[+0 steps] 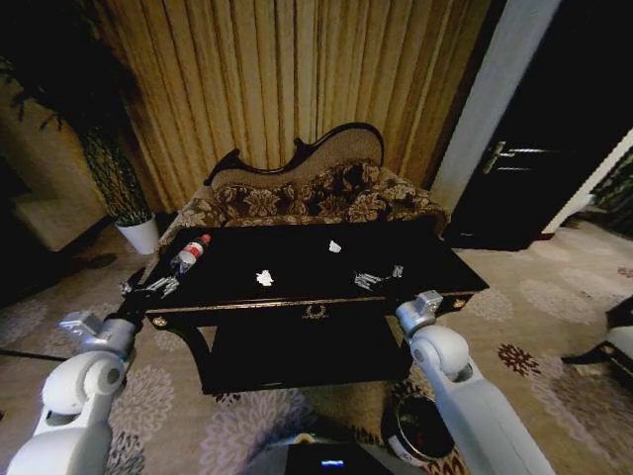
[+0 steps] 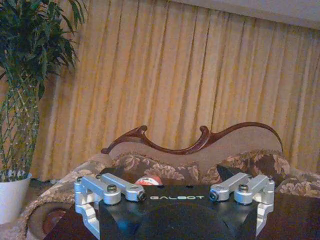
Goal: Move to the front of the table and place the trash on the table into the trash bin.
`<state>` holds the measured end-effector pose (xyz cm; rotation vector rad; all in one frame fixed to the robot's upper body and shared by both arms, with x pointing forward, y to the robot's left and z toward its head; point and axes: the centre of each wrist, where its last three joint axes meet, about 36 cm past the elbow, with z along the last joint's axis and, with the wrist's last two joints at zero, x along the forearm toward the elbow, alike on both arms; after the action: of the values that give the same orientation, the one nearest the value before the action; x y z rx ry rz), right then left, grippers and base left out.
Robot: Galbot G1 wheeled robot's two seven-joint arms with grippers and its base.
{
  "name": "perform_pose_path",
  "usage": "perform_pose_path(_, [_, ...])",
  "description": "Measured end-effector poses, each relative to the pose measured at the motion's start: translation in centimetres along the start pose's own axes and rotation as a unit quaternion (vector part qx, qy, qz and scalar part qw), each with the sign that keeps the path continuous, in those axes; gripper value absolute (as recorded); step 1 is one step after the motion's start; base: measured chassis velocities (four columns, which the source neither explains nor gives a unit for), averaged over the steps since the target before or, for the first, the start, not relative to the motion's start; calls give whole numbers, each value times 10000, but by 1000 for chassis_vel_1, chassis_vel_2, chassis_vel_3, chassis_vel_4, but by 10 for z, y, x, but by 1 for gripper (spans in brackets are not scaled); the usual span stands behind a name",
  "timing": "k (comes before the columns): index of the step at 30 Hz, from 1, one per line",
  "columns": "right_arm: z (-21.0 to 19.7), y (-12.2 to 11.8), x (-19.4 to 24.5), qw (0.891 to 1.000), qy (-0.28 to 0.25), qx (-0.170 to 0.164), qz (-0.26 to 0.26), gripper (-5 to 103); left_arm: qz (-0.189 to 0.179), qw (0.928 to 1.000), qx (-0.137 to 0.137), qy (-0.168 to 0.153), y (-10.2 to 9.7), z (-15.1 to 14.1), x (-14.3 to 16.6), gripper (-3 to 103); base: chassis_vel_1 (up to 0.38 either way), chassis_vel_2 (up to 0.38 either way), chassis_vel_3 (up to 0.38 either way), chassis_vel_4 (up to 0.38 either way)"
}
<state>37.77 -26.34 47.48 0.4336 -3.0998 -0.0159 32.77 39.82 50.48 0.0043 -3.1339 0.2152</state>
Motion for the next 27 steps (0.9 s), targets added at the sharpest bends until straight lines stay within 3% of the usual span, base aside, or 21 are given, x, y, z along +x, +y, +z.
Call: perform_pose_path(27, [14, 6, -27, 9996, 210, -30, -172, 100, -46, 10000, 42, 29, 1, 5, 5, 100, -61, 69, 64, -71])
